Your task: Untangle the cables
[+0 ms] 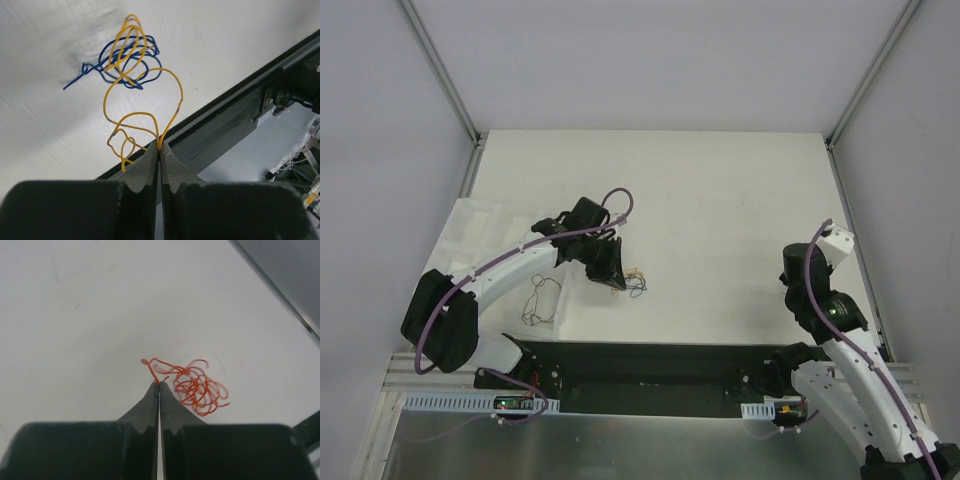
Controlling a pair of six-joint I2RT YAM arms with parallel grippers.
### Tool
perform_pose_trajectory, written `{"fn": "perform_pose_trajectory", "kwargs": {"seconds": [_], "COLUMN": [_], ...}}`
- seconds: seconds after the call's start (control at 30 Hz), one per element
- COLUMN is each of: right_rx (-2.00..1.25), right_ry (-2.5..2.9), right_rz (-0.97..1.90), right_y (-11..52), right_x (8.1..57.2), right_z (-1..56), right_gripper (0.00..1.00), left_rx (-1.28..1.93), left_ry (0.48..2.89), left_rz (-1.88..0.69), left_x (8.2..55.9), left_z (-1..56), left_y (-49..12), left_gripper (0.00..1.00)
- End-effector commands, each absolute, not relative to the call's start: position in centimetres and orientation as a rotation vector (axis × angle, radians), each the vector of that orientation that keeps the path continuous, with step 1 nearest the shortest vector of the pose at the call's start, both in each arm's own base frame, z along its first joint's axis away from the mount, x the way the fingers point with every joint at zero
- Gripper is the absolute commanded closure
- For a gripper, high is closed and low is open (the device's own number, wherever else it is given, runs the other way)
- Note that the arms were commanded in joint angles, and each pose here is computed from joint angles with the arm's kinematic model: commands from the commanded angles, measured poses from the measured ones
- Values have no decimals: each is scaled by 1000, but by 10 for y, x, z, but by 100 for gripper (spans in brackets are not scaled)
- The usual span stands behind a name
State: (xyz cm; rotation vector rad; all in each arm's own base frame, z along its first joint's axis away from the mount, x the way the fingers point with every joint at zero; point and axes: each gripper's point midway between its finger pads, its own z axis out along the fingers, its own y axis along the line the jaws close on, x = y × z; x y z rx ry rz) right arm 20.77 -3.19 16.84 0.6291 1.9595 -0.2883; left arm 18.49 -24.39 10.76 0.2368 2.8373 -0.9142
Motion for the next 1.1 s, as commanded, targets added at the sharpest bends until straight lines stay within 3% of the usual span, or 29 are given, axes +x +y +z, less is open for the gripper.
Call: {"fn": "perform_pose_trajectory", "kwargs": {"seconds": [0.0, 0.1, 0.2, 0.27, 0.37, 0.5, 0.63, 0.83, 1.0, 1.07], "right_rx": [403, 393, 344, 294, 99, -210, -351, -279, -290, -292], "right_ry": [2087, 2153, 2204, 2225, 2193, 2042, 2001, 2091, 2083, 2084], "right_rz": [-51, -70, -66, -16, 281, 761, 952, 852, 860, 859], "right_y": [18, 19, 24, 32, 84, 181, 240, 264, 281, 286], "right_x": [231, 227, 222, 220, 224, 209, 193, 203, 201, 200], "right_z": [152, 126, 113, 112, 121, 136, 129, 101, 94, 92], "right_gripper": [100, 93, 74, 54, 34, 23, 24, 35, 48, 58], "left_rx": [352, 438, 488, 497, 492, 481, 474, 471, 470, 475], "left_ry": [2784, 2712, 2679, 2672, 2683, 2694, 2700, 2698, 2696, 2688], "left_rz": [-1189, -1276, -1339, -1371, -1386, -1389, -1394, -1396, -1396, -1399], "left_x": [174, 169, 164, 163, 164, 166, 167, 166, 166, 166], "left_z": [134, 154, 164, 167, 165, 163, 163, 164, 164, 166], "left_y": [-270, -285, -295, -299, -302, -305, -306, -306, -305, -306], "left_gripper": [100, 100, 100, 100, 100, 100, 100, 100, 100, 100]}}
